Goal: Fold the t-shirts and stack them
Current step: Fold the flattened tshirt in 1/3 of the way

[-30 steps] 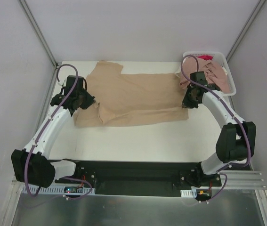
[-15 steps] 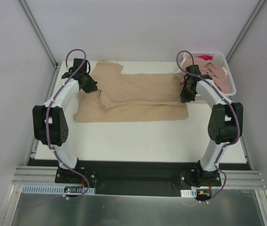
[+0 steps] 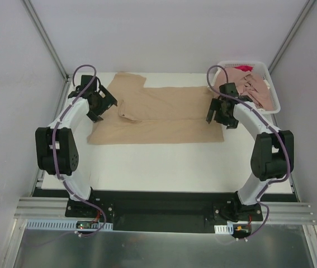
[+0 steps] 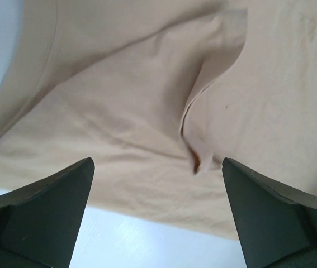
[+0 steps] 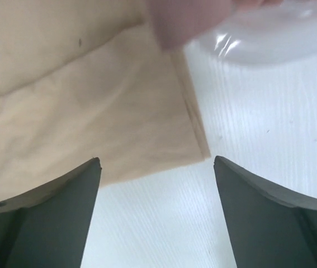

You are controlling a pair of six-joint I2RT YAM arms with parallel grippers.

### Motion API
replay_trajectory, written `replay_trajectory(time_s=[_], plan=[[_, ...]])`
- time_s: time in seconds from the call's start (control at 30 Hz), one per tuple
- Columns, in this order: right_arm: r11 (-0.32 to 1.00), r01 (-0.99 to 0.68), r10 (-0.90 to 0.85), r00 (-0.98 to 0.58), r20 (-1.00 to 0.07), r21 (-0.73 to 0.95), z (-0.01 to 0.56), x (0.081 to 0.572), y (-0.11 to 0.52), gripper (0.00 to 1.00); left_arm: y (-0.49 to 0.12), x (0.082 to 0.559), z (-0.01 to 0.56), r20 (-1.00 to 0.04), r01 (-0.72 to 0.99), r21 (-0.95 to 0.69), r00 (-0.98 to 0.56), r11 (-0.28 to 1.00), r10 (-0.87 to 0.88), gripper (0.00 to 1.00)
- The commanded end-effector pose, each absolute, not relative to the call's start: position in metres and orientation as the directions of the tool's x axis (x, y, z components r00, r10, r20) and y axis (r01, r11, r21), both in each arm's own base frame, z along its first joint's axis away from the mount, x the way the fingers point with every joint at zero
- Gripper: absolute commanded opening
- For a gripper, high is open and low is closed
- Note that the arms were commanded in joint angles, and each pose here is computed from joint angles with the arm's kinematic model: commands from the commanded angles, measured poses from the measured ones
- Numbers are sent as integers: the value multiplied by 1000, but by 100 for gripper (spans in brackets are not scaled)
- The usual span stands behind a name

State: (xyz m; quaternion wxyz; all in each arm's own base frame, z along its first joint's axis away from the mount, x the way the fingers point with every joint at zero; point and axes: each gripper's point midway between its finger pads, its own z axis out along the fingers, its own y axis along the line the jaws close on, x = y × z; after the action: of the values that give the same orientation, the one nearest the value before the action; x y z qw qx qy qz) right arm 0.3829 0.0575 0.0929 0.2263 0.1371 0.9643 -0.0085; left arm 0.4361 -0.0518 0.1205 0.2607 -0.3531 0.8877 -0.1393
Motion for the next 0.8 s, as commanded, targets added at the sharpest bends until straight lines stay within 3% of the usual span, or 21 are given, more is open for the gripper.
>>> replay_trajectory(time_s=[0.0,0.07,0.23,0.43,0.53,0.67,0.77], plan=[[986,130,167,-841,-515,108,108,373,98,96,-56,393,114,-318,-577,-426,-626,697,-712,99],[989,86,133,-858,-496,117,99,373,114,100,-65,387,99,-264,-575,-438,-653,691,-710,99],[988,63,122,-881,-457,142,73,389,134,97,-91,387,64,-107,-567,-476,-721,672,-684,99],[988,59,109,-918,-381,141,42,382,139,97,-79,368,40,-103,-628,-398,-694,669,-713,99],[986,93,134,-937,-322,141,31,359,136,97,-68,342,30,-119,-654,-342,-682,675,-721,99],[976,145,174,-968,-179,162,6,294,131,97,-59,281,4,-79,-694,-246,-681,676,-728,99],[964,152,191,-966,-171,220,10,267,139,97,-55,237,-5,-55,-724,-208,-662,657,-747,99]])
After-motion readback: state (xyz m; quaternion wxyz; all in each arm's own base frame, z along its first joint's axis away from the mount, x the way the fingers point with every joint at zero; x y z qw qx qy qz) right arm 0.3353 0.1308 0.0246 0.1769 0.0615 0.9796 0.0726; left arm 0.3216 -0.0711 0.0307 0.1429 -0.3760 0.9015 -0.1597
